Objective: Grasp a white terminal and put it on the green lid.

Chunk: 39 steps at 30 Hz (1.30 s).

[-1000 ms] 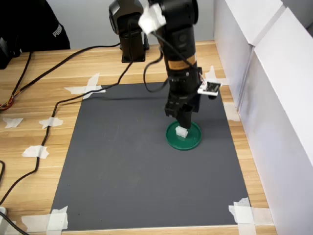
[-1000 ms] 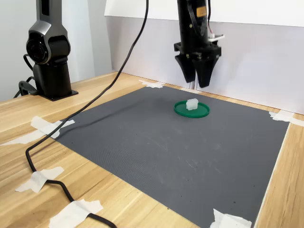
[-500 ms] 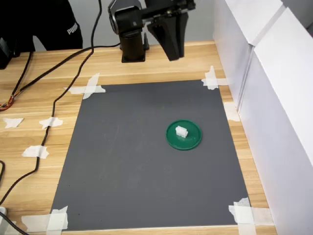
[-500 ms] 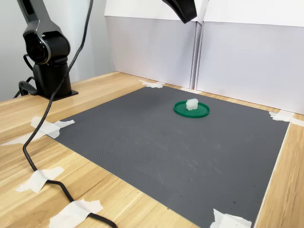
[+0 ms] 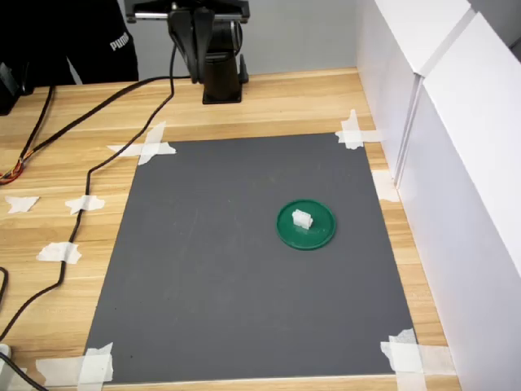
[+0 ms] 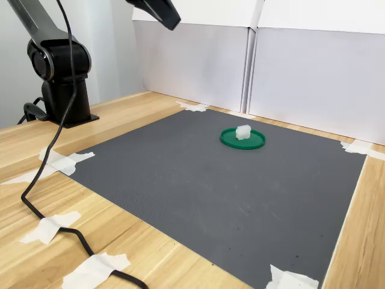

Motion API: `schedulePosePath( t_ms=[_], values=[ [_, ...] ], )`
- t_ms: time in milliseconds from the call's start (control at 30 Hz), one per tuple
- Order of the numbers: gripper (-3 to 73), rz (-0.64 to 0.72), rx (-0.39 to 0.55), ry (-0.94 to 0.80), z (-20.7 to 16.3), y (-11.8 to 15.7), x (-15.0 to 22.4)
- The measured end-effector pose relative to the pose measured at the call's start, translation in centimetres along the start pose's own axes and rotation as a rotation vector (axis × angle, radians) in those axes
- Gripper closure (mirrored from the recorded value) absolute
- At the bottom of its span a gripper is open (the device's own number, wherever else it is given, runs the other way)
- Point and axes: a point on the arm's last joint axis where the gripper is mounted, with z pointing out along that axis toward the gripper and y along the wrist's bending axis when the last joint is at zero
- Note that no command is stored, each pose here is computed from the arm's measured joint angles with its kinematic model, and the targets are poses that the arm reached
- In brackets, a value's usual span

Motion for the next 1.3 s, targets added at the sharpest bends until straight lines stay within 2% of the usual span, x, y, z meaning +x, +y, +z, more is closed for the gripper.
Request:
schedulePosePath(
  t_ms=[200, 467, 700, 867, 1000, 1300],
  values=[
    [71.0, 0.118, 0.072, -0.022, -1.9, 0.3, 3.7],
    [71.0, 0.134, 0.007, 0.048, -4.2, 2.3, 7.4],
    [71.0, 0.145, 0.018, -0.073, -6.0, 2.8, 7.4],
    [71.0, 0.179, 0.078, -0.238, -6.2, 2.5, 7.2],
    [71.0, 0.191, 0.114, -0.295, -6.0, 2.5, 7.8],
    [71.1, 0.164, 0.038, -0.37, -6.8, 3.1, 8.1]
  ],
)
